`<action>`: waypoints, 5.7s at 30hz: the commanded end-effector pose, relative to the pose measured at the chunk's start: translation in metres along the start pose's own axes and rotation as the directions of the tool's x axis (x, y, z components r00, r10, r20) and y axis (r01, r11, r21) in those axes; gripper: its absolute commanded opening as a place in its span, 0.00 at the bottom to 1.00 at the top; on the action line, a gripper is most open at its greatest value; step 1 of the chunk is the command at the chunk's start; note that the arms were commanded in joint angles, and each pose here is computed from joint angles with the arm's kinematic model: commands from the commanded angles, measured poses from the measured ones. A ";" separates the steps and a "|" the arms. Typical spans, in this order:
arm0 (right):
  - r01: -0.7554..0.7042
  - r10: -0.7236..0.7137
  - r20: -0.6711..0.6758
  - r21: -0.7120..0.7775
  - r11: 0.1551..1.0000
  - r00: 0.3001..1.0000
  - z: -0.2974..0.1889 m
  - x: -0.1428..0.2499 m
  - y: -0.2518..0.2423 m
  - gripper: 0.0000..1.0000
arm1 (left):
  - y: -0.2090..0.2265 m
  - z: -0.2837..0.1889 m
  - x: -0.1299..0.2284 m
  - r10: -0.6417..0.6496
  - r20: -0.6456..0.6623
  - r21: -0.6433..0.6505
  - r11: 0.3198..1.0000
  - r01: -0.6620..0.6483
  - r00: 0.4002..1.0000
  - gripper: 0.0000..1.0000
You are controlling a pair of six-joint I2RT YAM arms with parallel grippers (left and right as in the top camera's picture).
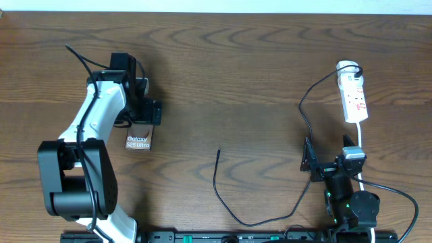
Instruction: Plug charger to phone and switch on socket
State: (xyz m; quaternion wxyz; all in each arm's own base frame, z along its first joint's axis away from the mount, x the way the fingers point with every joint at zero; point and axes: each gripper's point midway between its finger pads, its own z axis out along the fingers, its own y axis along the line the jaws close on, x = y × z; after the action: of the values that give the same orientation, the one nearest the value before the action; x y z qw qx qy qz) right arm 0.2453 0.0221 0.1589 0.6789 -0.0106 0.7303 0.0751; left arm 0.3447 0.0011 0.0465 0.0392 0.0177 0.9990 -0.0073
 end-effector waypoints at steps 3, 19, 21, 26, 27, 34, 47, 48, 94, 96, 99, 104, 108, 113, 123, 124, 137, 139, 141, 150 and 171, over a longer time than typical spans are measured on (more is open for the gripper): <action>-0.009 0.009 0.002 0.017 1.000 1.000 0.000 0.000 -0.004 0.99 | 0.003 0.017 0.004 0.015 -0.041 -0.003 1.000 -0.015 0.999 1.00; -0.009 0.009 0.002 0.017 1.000 1.000 0.000 0.000 -0.004 0.99 | 0.005 0.026 -0.003 0.015 -0.027 -0.012 1.000 -0.016 1.000 1.00; -0.009 0.009 0.002 0.017 1.000 1.000 0.000 0.000 -0.004 0.99 | 0.005 0.026 -0.002 0.016 -0.028 -0.013 1.000 -0.016 0.999 1.00; -0.009 0.009 0.002 0.017 1.000 1.000 0.000 0.000 -0.004 0.99 | 0.006 0.026 -0.002 0.018 -0.029 -0.020 1.000 -0.019 0.999 1.00; -0.009 0.009 0.002 0.017 1.000 1.000 0.000 0.000 -0.004 0.99 | 0.006 0.026 -0.002 0.020 -0.029 -0.020 1.000 -0.020 0.999 1.00; -0.009 0.009 0.002 0.017 1.000 1.000 0.000 0.000 -0.004 0.99 | 0.009 0.026 -0.002 0.028 -0.031 -0.037 0.999 -0.029 0.999 1.00; -0.009 0.009 0.002 0.017 1.000 1.000 0.000 0.000 -0.004 0.99 | 0.009 0.035 0.004 0.026 -0.041 -0.036 0.999 -0.028 0.999 1.00; -0.009 0.009 0.002 0.017 1.000 1.000 0.000 0.000 -0.004 0.99 | 0.009 0.035 0.004 0.026 -0.041 -0.036 0.999 -0.028 0.999 1.00; -0.009 0.009 0.002 0.017 1.000 1.000 0.000 0.000 -0.004 0.99 | 0.008 0.056 0.014 0.053 -0.046 -0.031 0.998 -0.054 0.998 1.00; -0.009 0.009 0.002 0.017 1.000 1.000 0.000 0.000 -0.004 0.99 | 0.008 0.056 0.014 0.052 -0.046 -0.031 0.998 -0.054 0.998 0.99; -0.009 0.009 0.002 0.017 1.000 1.000 0.000 0.000 -0.004 0.99 | 0.008 0.056 0.014 0.052 -0.046 -0.031 0.998 -0.054 0.998 0.96; -0.009 0.009 0.002 0.017 1.000 1.000 0.000 0.000 -0.004 0.99 | 0.008 0.056 0.014 0.053 -0.046 -0.031 0.998 -0.054 0.998 0.95; -0.009 0.009 0.002 0.017 1.000 1.000 0.000 0.000 -0.004 0.99 | 0.008 0.056 0.014 0.053 -0.046 -0.031 0.998 -0.054 0.998 0.95; -0.009 0.009 0.002 0.017 1.000 1.000 0.000 0.000 -0.004 0.99 | 0.008 0.056 0.014 0.053 -0.046 -0.031 0.998 -0.054 0.998 0.94; -0.009 0.009 0.002 0.017 1.000 1.000 0.000 0.000 -0.004 0.99 | 0.008 0.056 0.014 0.053 -0.046 -0.031 0.998 -0.054 0.998 0.90; -0.009 0.009 0.002 0.017 1.000 1.000 0.000 0.000 -0.004 0.99 | 0.008 0.056 0.014 0.053 -0.046 -0.031 0.998 -0.054 0.998 0.90; -0.009 0.009 0.002 0.017 1.000 1.000 0.000 0.000 -0.004 0.99 | 0.008 0.056 0.014 0.053 -0.046 -0.031 0.998 -0.054 0.998 0.85; -0.009 0.009 0.002 0.017 1.000 1.000 0.000 0.000 -0.004 0.99 | 0.008 0.056 0.014 0.053 -0.046 -0.031 0.998 -0.054 0.998 0.85; -0.009 0.009 0.002 0.017 1.000 1.000 0.000 0.000 -0.004 0.99 | 0.008 0.056 0.014 0.053 -0.046 -0.031 0.998 -0.054 0.998 0.85; -0.009 0.009 0.002 0.017 1.000 1.000 0.000 0.000 -0.004 0.99 | 0.008 0.056 0.014 0.053 -0.046 -0.031 0.998 -0.054 0.998 0.84; -0.009 0.009 0.002 0.017 1.000 1.000 0.000 0.000 -0.004 0.99 | 0.008 0.061 0.020 0.053 -0.055 -0.030 0.998 -0.054 0.997 0.85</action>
State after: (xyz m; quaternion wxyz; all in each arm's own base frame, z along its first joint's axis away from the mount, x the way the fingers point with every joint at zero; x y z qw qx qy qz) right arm 0.2453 0.0221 0.1589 0.6789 -0.0106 0.7303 0.0751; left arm 0.3436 0.0054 -0.0037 0.0351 0.0401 0.9986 0.0060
